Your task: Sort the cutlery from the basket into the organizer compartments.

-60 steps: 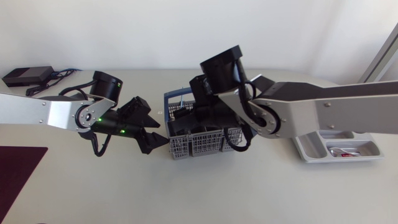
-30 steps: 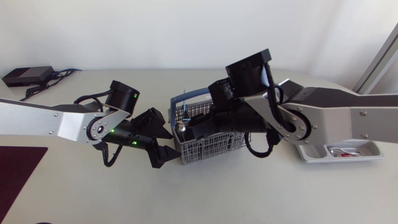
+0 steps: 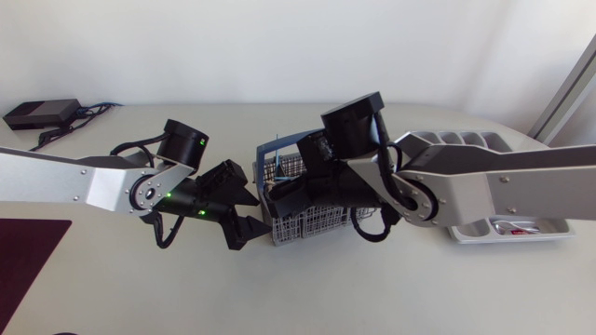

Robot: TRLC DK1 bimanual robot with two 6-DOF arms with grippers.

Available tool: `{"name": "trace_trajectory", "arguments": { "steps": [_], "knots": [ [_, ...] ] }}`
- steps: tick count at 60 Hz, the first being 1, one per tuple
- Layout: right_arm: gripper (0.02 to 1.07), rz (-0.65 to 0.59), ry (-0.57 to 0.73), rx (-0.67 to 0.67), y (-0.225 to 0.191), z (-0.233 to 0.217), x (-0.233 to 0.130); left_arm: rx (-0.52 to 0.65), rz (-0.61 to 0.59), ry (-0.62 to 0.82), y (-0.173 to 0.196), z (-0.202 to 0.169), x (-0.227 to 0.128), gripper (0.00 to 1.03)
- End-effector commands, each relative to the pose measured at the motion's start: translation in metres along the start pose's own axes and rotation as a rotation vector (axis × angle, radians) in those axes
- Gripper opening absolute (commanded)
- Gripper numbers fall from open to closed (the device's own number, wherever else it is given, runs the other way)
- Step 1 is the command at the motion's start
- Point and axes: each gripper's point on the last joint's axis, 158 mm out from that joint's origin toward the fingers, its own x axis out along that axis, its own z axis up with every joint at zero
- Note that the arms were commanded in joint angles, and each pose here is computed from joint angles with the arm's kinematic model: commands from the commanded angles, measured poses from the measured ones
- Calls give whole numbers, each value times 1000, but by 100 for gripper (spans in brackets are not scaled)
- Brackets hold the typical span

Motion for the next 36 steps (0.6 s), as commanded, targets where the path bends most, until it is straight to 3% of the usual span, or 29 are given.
{"name": "trace_trajectory", "arguments": {
  "steps": [1, 36],
  "knots": [
    [70, 8, 25, 21, 2, -11, 9, -8, 1, -2, 0, -5, 2, 88],
    [69, -16, 53, 35, -3, -19, 31, -10, 5, -7, 3, -7, 4, 88]
  ]
}}
